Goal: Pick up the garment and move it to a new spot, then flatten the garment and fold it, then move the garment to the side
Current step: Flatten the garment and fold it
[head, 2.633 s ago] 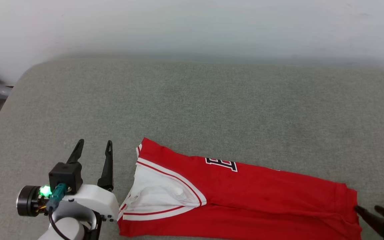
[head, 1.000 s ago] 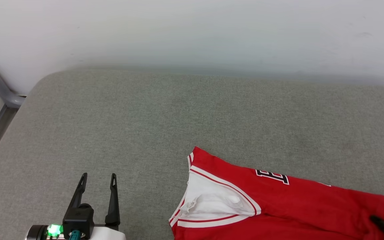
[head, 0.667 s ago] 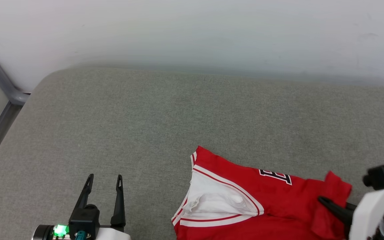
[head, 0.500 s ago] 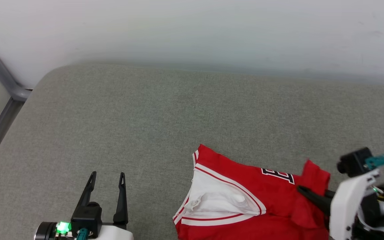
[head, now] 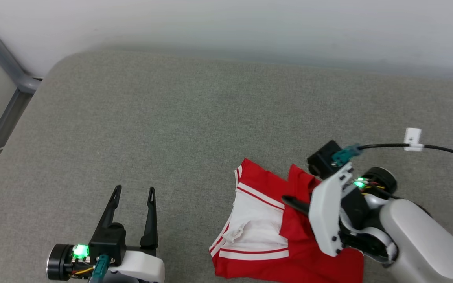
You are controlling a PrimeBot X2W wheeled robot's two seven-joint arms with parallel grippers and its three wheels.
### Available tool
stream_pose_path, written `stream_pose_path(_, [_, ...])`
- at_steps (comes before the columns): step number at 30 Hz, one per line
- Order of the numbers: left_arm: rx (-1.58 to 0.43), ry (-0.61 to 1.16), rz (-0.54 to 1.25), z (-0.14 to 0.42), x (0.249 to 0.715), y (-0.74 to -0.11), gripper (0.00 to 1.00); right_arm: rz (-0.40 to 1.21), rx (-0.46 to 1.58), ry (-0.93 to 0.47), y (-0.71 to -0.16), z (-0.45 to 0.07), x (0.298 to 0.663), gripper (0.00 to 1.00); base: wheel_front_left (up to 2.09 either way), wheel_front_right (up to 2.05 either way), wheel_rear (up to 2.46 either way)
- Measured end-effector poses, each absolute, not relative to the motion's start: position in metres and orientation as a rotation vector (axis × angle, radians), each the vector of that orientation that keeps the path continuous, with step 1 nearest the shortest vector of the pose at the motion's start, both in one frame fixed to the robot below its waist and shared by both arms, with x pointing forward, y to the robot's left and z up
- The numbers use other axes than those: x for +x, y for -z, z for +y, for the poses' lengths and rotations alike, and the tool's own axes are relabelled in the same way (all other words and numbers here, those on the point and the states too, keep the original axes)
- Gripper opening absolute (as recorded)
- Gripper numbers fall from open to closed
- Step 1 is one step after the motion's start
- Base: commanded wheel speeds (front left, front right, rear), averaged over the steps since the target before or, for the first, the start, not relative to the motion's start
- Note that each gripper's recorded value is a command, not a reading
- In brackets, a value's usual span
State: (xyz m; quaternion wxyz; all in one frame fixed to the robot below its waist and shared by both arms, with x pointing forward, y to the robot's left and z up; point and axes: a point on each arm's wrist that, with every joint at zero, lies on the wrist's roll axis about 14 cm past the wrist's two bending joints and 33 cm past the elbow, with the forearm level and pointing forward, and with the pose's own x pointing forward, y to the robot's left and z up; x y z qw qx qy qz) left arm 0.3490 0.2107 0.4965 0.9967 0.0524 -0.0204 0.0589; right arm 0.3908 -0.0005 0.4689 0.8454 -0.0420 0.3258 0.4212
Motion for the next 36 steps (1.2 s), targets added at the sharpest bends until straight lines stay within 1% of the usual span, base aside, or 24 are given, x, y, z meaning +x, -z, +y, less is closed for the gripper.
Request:
stream_pose_path(5, [0.106, -0.121, -0.029, 0.213, 0.355, -0.493, 1.00, 0.747, -0.127, -0.930, -0.445, 0.023, 0.394, 0.00, 0.00, 0.00, 0.00])
stream_pose_path(6, [0.109, -0.123, -0.024, 0.214, 0.359, -0.491, 1.00, 0.786, -0.150, -0.931, -0.426, 0.030, 0.395, 0.00, 0.00, 0.00, 0.00])
stream_pose_path(10, [0.106, -0.126, -0.016, 0.214, 0.361, -0.489, 1.00, 0.865, -0.169, -0.923, -0.394, 0.030, 0.386, 0.00, 0.00, 0.00, 0.00])
stream_pose_path(12, [0.107, -0.126, -0.016, 0.214, 0.362, -0.489, 1.00, 0.869, -0.152, -0.911, -0.389, 0.030, 0.388, 0.00, 0.00, 0.00, 0.00])
stream_pose_path(14, [0.106, -0.126, -0.014, 0.215, 0.362, -0.488, 1.00, 0.839, -0.139, -0.904, -0.389, 0.032, 0.390, 0.00, 0.00, 0.00, 0.00])
stream_pose_path(15, [0.107, -0.127, -0.015, 0.215, 0.362, -0.488, 1.00, 0.819, -0.118, -0.898, -0.391, 0.033, 0.392, 0.25, 0.00, 0.00, 0.00])
stream_pose_path(16, [0.108, -0.128, -0.016, 0.215, 0.362, -0.489, 1.00, 0.800, -0.095, -0.894, -0.394, 0.034, 0.393, 0.66, 0.00, 0.00, 0.00])
stream_pose_path(17, [0.109, -0.128, -0.018, 0.215, 0.361, -0.489, 1.00, 0.781, -0.087, -0.893, -0.398, 0.035, 0.393, 1.00, 0.00, 0.00, 0.00])
stream_pose_path(22, [0.113, -0.120, -0.026, 0.214, 0.357, -0.492, 1.00, 0.603, -0.041, -0.881, -0.434, 0.032, 0.404, 1.00, 0.00, 0.00, 0.00])
stream_pose_path(27, [0.115, -0.105, -0.049, 0.211, 0.356, -0.499, 1.00, 0.395, 0.009, -0.803, -0.476, 0.004, 0.420, 1.00, 0.00, 0.00, 0.00])
stream_pose_path(32, [0.111, -0.087, -0.067, 0.204, 0.354, -0.503, 1.00, 0.175, 0.036, -0.642, -0.516, -0.047, 0.434, 1.00, 0.00, 0.00, 0.00])
stream_pose_path(36, [0.108, -0.068, -0.081, 0.198, 0.353, -0.507, 1.00, 0.045, 0.044, -0.505, -0.537, -0.086, 0.432, 1.00, 0.00, 0.00, 0.00])
